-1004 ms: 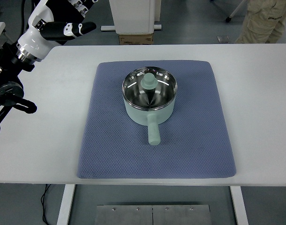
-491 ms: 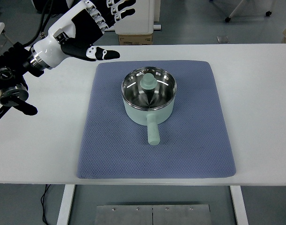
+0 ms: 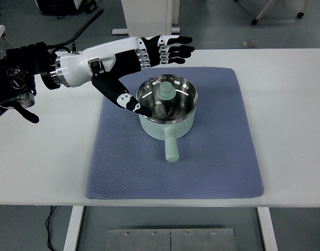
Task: Rotate green pot handle
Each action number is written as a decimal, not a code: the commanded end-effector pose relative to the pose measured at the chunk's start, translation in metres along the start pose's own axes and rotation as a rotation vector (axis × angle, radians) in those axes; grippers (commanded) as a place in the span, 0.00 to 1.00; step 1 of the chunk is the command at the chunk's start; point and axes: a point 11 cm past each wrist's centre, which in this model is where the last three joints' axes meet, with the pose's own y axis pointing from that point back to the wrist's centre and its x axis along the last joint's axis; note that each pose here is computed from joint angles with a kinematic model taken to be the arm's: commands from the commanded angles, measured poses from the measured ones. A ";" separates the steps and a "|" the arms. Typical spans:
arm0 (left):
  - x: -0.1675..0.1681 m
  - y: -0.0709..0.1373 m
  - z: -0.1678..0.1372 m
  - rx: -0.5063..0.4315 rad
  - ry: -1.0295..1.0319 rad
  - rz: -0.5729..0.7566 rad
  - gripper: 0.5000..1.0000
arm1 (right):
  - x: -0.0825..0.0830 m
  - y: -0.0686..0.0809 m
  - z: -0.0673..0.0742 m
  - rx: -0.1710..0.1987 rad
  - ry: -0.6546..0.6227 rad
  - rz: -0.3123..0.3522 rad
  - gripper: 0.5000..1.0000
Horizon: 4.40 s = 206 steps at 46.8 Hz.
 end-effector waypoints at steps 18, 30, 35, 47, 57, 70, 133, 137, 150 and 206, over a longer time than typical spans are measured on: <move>0.000 -0.010 0.006 0.076 -0.134 -0.104 1.00 | 0.000 0.000 0.000 0.000 0.000 0.000 1.00; 0.005 -0.003 -0.008 0.067 0.002 -0.034 1.00 | 0.000 0.000 0.000 0.000 0.000 0.000 1.00; 0.006 -0.003 -0.010 0.094 -0.005 -0.048 1.00 | 0.000 0.000 0.000 0.000 0.000 0.000 1.00; -0.002 -0.005 -0.020 0.172 -0.015 -0.117 1.00 | 0.000 0.000 0.000 0.000 0.000 0.000 1.00; 0.001 -0.008 -0.015 0.176 -0.032 -0.126 1.00 | 0.000 0.000 0.000 0.000 0.000 0.000 1.00; 0.001 -0.016 -0.010 0.234 -0.155 -0.210 1.00 | 0.000 0.000 0.000 0.000 0.000 0.000 1.00; -0.046 -0.092 -0.027 0.449 -0.872 -0.790 1.00 | 0.000 0.000 0.000 0.000 0.000 0.000 1.00; -0.056 -0.099 -0.025 0.426 -0.890 -0.825 1.00 | 0.000 0.000 0.000 0.000 0.000 0.000 1.00; -0.080 -0.104 -0.026 0.425 -0.972 -0.969 1.00 | 0.000 0.000 0.000 0.000 0.000 0.000 1.00; -0.086 -0.090 -0.051 0.547 -1.124 -1.174 1.00 | 0.000 0.000 0.000 0.000 0.000 0.000 1.00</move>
